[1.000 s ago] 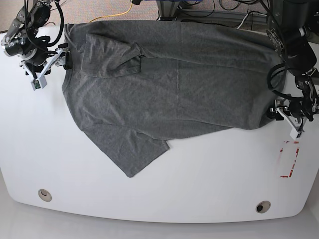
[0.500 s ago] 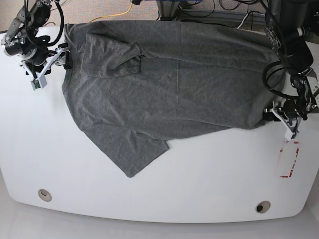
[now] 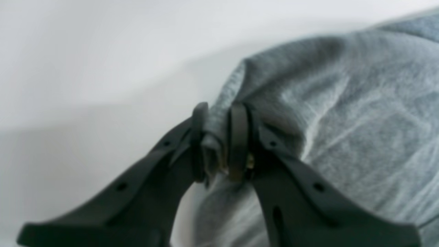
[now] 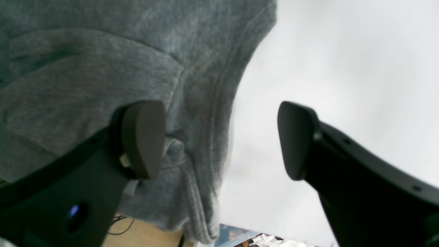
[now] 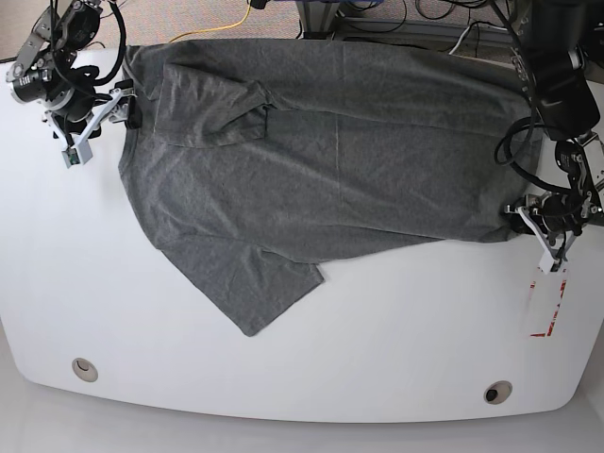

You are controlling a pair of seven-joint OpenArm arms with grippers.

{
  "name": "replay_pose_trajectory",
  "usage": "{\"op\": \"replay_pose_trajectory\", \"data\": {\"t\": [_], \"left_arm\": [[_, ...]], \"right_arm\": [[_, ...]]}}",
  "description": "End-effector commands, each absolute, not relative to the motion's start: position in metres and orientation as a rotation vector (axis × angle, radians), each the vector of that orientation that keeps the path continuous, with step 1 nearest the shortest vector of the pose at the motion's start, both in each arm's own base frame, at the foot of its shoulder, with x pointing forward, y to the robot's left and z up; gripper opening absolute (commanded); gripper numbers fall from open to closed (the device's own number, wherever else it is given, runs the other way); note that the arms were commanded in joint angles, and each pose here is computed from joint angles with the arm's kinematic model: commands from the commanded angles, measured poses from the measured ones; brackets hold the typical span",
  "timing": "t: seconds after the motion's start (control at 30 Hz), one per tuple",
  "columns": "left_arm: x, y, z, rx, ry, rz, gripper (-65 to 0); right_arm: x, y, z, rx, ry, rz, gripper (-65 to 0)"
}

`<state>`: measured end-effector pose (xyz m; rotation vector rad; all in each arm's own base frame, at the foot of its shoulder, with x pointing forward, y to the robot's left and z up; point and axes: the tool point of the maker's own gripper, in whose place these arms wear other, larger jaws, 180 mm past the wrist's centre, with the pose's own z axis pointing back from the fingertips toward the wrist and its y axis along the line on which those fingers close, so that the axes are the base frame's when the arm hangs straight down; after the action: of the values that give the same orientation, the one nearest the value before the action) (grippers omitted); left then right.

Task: Layout the t-shirt on the table in an organized manner, then fold the t-shirt properly
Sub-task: 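Move the left gripper along the shirt side toward the hem and grasp, then move the right gripper along the shirt side toward the hem and grasp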

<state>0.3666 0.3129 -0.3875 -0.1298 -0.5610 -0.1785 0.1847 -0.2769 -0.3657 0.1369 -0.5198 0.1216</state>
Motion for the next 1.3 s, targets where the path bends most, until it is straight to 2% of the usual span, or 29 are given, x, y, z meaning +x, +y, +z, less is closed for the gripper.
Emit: {"op": "replay_pose_trajectory", "data": {"t": [0.0,0.3,0.8,0.9,1.03,1.1,1.27], "left_arm": [[0.390,0.320,-0.348,-0.074,-0.663,-0.239,-55.1],[0.409,0.306,-0.321,0.000,-0.684,-0.390,-55.1],[0.424,0.309,-0.305,0.078,-0.689,-0.469,-54.4],[0.425,0.309,-0.303,0.080,-0.692,-0.468,-47.8],[0.425,0.309,-0.301,0.081,-0.698,-0.467,-33.3],[0.426,0.311,-0.299,0.080,-0.706,-0.459,-28.5],[0.425,0.325,-0.291,0.081,-0.736,-0.403,-28.9]], "right_arm": [[0.192,-0.280,-0.355,0.125,-0.561,0.134,-16.2],[0.192,-0.279,-0.355,0.128,-0.562,0.133,-16.2],[0.187,-0.279,-0.358,0.128,-0.548,0.132,-16.2],[0.187,-0.279,-0.358,0.128,-0.548,0.132,-16.2],[0.187,-0.279,-0.358,0.128,-0.548,0.132,-16.2],[0.187,-0.279,-0.358,0.128,-0.548,0.132,-16.2],[0.187,-0.279,-0.358,0.128,-0.548,0.132,-16.2]]}}
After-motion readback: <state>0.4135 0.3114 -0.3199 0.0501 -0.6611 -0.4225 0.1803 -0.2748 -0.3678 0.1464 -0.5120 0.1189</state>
